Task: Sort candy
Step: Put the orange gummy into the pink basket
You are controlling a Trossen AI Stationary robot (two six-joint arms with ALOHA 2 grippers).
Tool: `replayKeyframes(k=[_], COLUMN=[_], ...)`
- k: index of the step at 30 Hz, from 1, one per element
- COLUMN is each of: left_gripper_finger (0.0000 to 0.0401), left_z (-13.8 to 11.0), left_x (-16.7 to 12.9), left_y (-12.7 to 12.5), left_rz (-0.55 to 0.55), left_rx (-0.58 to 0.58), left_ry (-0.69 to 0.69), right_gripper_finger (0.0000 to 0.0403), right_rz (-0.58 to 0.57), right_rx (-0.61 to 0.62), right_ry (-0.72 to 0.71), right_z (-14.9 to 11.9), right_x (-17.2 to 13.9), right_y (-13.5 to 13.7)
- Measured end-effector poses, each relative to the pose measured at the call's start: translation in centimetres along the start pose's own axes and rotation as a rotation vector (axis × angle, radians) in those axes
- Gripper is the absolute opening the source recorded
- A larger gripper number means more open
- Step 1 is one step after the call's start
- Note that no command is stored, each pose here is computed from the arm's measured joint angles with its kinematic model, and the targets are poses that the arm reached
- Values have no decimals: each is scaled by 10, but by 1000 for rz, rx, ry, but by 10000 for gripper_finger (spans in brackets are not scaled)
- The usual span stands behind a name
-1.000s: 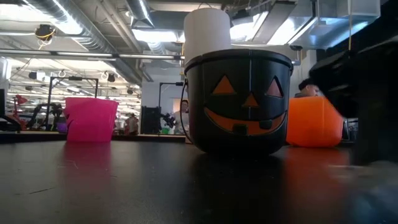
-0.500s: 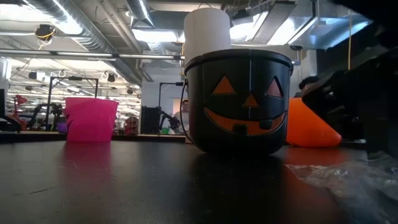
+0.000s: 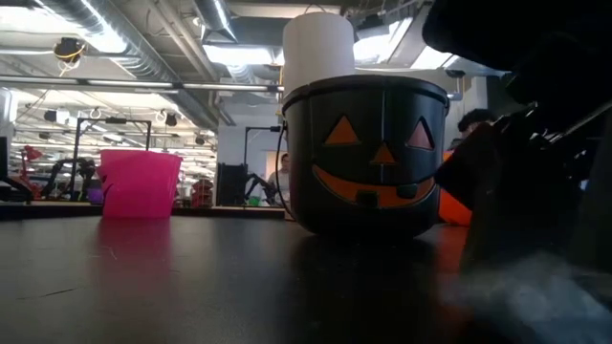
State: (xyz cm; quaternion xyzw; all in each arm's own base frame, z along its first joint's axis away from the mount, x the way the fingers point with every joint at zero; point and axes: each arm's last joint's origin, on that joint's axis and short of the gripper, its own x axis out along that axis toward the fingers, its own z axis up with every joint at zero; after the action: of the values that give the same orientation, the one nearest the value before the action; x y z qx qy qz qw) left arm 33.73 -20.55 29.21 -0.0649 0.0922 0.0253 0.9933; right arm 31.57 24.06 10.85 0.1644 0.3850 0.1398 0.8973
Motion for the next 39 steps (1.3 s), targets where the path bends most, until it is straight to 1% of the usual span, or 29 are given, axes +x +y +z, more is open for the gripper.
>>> replayKeyframes(k=[3,6,9,13,15,19,21,25,35,37,39], left_gripper_finger=[168,168,168,168,168,168,168,168,168,168,168], left_z=[0,-1,-1,-1,-1,-1,-1,-2,-2,2,16], left_x=[0,0,0,0,-1,-1,-1,-1,-1,-5,-19], left_y=[0,-1,-1,-1,-1,-1,-1,-1,0,2,5], left_rz=[0,-2,-1,-1,-1,-2,-1,0,4,60,143], left_rx=[0,2,4,4,4,4,6,8,23,61,87], left_ry=[1,3,6,6,6,7,8,11,12,-1,-35], right_gripper_finger=[182,157,112,33,10,16,7,3,1,1,1], right_rz=[13,8,14,28,44,64,71,62,-69,-106,-139], right_rx=[4,-3,-36,-71,-91,-92,-104,-138,-214,-228,-243], right_ry=[16,25,24,19,30,59,77,47,-67,-110,-156], right_z=[-2,-4,-3,-3,-1,2,4,15,45,53,63], right_x=[5,6,6,6,6,1,-5,-23,-73,-84,-98], right_y=[-3,-4,-4,-3,-5,-5,-3,4,12,11,9])
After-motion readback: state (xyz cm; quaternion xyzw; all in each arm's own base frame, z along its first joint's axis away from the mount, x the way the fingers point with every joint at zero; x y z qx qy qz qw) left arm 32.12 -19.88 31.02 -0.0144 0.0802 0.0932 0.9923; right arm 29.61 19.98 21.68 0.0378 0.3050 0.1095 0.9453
